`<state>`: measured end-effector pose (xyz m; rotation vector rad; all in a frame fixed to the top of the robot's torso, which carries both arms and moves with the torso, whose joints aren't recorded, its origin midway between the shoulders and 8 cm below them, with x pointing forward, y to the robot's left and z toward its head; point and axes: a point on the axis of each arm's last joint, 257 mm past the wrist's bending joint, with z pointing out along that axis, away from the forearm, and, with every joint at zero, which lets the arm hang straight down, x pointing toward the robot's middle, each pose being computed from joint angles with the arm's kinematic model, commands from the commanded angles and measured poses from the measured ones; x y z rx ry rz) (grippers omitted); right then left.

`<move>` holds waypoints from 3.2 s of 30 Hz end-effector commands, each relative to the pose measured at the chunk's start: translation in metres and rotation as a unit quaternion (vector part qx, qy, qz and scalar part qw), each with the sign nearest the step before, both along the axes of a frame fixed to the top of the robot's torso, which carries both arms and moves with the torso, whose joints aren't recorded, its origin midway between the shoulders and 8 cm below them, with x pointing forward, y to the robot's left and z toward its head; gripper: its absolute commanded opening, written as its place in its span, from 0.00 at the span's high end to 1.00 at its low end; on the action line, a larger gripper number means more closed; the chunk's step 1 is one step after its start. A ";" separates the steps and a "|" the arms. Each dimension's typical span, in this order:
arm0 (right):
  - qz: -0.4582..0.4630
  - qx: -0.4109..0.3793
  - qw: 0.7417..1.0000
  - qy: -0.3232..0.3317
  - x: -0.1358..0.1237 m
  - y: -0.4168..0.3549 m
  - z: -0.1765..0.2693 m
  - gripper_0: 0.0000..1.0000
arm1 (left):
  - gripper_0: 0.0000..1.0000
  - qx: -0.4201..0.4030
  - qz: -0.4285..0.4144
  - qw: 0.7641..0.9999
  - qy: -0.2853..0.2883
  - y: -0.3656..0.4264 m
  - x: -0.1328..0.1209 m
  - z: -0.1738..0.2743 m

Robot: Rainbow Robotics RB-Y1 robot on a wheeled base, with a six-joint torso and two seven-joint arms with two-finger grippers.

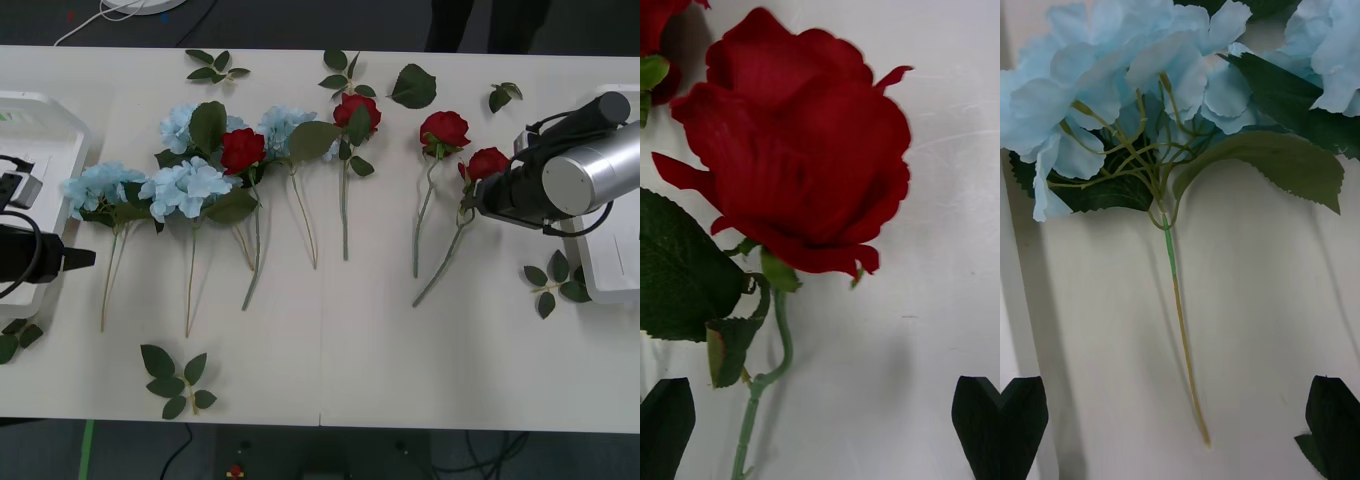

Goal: Place the red flowers into the right box and the blue flowers into the left box. If a person shows an open palm, hand one flower to the person first, then continue sorting.

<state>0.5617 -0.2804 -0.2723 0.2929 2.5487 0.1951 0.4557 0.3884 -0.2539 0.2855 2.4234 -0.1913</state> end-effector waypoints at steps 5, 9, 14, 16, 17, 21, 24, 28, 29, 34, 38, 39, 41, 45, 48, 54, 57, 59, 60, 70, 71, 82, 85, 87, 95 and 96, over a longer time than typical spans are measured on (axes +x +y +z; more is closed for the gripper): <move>0.009 -0.003 1.000 -0.028 0.034 0.033 0.001 0.00 | 0.00 -0.027 0.053 0.998 0.037 0.014 -0.004 -0.027; 0.005 -0.009 0.999 -0.034 0.046 0.034 -0.009 0.00 | 0.00 -0.047 0.074 0.995 0.043 -0.001 0.011 -0.033; -0.003 -0.009 0.999 -0.034 0.052 0.035 -0.012 0.00 | 0.00 -0.056 0.097 0.992 0.059 -0.011 0.026 -0.037; -0.003 -0.012 0.999 -0.035 0.053 0.035 -0.012 0.04 | 0.00 -0.059 0.108 0.990 0.066 -0.014 0.031 -0.039; -0.003 -0.011 0.999 -0.035 0.053 0.035 -0.013 0.31 | 0.00 -0.060 0.114 0.989 0.068 -0.014 0.034 -0.039; -0.004 -0.010 0.999 -0.034 0.053 0.036 -0.013 1.00 | 0.00 -0.052 0.129 0.988 0.074 -0.012 0.048 -0.038; -0.002 -0.011 0.999 -0.034 0.053 0.036 -0.013 1.00 | 0.00 -0.030 0.133 0.987 0.081 -0.004 0.054 -0.043; -0.002 -0.013 0.999 -0.035 0.053 0.034 -0.012 1.00 | 0.00 0.003 0.134 0.987 0.092 0.007 0.059 -0.050; -0.002 -0.012 0.999 -0.035 0.053 0.034 -0.012 1.00 | 0.00 0.010 0.134 0.987 0.094 0.008 0.060 -0.050; 0.001 -0.015 0.999 -0.037 0.054 0.035 -0.012 1.00 | 0.00 0.029 0.129 0.986 0.103 0.006 0.062 -0.057; 0.003 -0.015 0.999 -0.036 0.053 0.036 -0.012 1.00 | 0.00 0.030 0.122 0.987 0.103 -0.001 0.063 -0.059; 0.004 -0.015 0.999 -0.036 0.053 0.036 -0.012 1.00 | 0.00 0.033 0.121 0.987 0.103 -0.001 0.063 -0.060; 0.006 -0.016 0.999 -0.036 0.053 0.036 -0.012 1.00 | 0.00 0.037 0.117 0.987 0.102 -0.004 0.065 -0.060; 0.011 -0.020 0.999 -0.037 0.053 0.036 -0.011 1.00 | 0.00 0.045 0.110 0.988 0.098 -0.007 0.066 -0.062; 0.019 -0.031 0.998 -0.047 0.056 0.032 -0.004 1.00 | 0.00 0.046 0.108 0.988 0.098 -0.012 0.067 -0.066; 0.042 -0.059 0.995 -0.075 0.063 0.023 0.021 1.00 | 0.15 0.048 0.102 0.989 0.097 -0.029 0.072 -0.077; 0.053 -0.081 0.992 -0.086 0.065 0.013 0.035 1.00 | 0.55 0.052 0.096 0.990 0.094 -0.036 0.074 -0.081; 0.055 -0.097 0.990 -0.089 0.065 0.003 0.047 1.00 | 1.00 0.053 0.095 0.990 0.093 -0.037 0.074 -0.081; 0.062 -0.112 0.988 -0.086 0.064 -0.006 0.054 1.00 | 1.00 0.052 0.096 0.990 0.093 -0.038 0.074 -0.082; 0.081 -0.227 0.967 -0.088 0.059 -0.127 0.131 1.00 | 1.00 0.063 0.096 0.989 0.088 -0.032 0.076 -0.082; 0.080 -0.239 0.964 -0.087 0.058 -0.140 0.137 1.00 | 1.00 0.063 0.097 0.989 0.088 -0.032 0.076 -0.082; 0.027 -0.314 0.948 -0.047 0.028 -0.268 0.158 1.00 | 1.00 0.074 0.112 0.989 0.063 -0.010 0.097 -0.004; 0.025 -0.335 0.941 -0.051 0.027 -0.297 0.160 1.00 | 1.00 0.061 0.131 0.988 0.048 -0.001 0.105 0.057; 0.028 -0.352 0.934 -0.056 0.028 -0.313 0.160 1.00 | 1.00 0.056 0.143 0.987 0.041 0.006 0.105 0.092; 0.062 -0.425 0.900 -0.071 0.035 -0.344 0.165 1.00 | 1.00 0.087 0.150 0.985 -0.012 0.062 0.108 0.202; 0.062 -0.428 0.899 -0.072 0.036 -0.346 0.164 1.00 | 1.00 0.086 0.150 0.985 -0.012 0.068 0.107 0.202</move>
